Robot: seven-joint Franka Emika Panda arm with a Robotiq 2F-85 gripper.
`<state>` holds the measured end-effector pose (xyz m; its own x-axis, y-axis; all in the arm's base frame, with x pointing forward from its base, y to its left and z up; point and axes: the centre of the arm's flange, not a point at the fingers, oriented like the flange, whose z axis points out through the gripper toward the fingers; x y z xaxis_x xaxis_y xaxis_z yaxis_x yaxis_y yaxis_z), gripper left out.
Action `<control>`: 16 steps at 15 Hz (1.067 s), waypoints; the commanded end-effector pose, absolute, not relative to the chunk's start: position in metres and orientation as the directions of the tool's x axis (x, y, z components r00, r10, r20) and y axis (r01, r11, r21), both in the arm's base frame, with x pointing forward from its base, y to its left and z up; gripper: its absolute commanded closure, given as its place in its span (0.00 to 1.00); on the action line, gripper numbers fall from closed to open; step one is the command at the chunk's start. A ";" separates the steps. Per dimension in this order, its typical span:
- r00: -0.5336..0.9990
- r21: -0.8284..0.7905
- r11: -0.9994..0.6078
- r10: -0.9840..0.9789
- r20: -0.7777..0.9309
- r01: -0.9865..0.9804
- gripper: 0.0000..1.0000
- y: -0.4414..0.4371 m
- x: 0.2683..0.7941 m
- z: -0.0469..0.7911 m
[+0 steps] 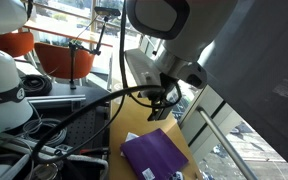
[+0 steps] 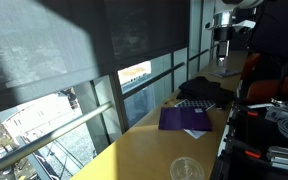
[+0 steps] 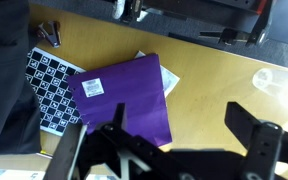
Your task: Close the purple folder.
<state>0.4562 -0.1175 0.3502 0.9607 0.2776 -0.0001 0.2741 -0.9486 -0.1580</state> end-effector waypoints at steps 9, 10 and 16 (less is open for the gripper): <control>0.936 0.035 -0.944 0.329 0.123 0.327 0.00 -0.052 0.409 0.482; 0.939 0.043 -0.949 0.316 0.135 0.313 0.00 -0.052 0.406 0.486; 0.943 0.040 -0.955 0.297 0.151 0.294 0.00 -0.058 0.411 0.489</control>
<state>0.4108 -0.0578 0.4889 0.9428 0.2970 0.1513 0.2943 -0.9549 0.0402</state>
